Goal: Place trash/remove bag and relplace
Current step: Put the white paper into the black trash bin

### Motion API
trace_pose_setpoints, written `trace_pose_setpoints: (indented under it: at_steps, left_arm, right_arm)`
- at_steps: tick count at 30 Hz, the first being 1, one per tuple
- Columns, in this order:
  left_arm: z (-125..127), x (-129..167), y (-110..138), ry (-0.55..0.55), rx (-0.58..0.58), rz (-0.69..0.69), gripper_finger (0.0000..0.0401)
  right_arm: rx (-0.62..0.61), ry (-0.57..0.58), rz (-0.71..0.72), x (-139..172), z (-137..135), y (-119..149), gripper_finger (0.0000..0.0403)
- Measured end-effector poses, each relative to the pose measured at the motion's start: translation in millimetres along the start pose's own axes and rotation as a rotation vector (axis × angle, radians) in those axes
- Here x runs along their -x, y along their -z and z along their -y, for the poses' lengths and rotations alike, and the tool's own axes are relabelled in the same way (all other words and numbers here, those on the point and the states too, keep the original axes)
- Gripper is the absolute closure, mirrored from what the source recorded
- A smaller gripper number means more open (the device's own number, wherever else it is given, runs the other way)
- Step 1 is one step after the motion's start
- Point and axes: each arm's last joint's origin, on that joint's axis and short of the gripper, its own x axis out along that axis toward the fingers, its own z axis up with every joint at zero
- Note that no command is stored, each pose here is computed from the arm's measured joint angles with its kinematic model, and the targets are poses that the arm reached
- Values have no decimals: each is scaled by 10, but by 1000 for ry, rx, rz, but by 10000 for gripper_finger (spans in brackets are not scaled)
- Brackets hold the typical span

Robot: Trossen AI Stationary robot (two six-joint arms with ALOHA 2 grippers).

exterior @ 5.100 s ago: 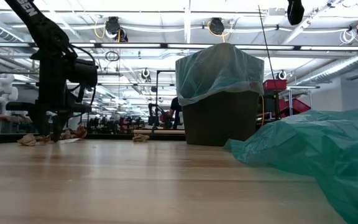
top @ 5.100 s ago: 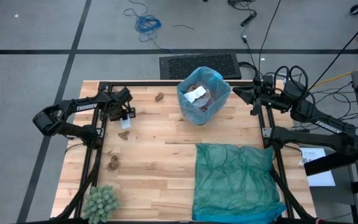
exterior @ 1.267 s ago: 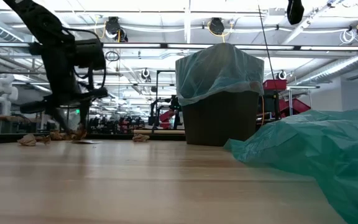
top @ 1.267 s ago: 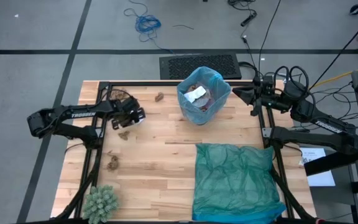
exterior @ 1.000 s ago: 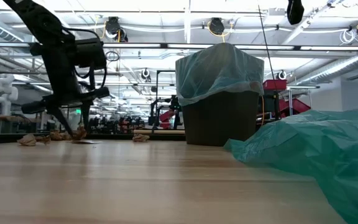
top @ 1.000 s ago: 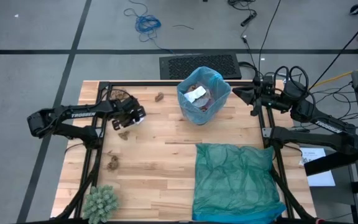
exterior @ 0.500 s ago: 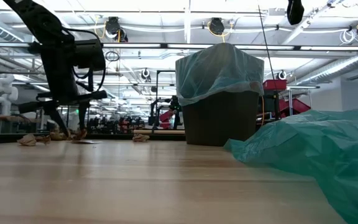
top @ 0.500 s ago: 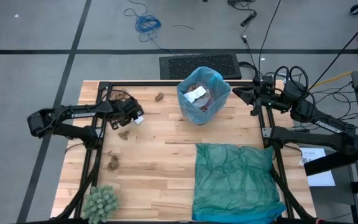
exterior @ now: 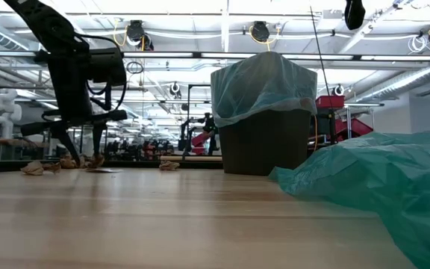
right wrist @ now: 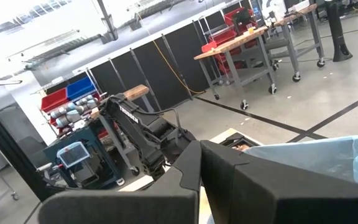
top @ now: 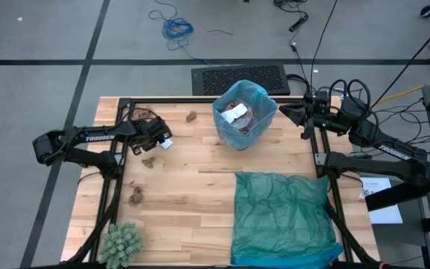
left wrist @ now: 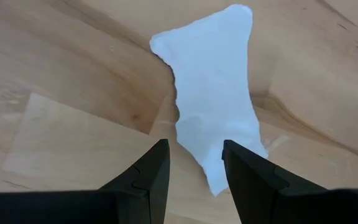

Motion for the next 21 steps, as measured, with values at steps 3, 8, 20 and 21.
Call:
trace_pose_setpoints:
  at_steps: [3,8,20,21]
  left_arm:
    - [0,0,0,0,0,-1,255]
    - [2,0,11,5,1,-38,255]
    - [41,1,9,45,57,-42,255]
    - [39,1,5,41,74,-29,255]
  right_arm:
    - [7,0,0,0,0,0,403]
    - [13,0,0,1,0,0,403]
    - [27,0,0,0,0,0,403]
    - [27,0,0,1,0,0,403]
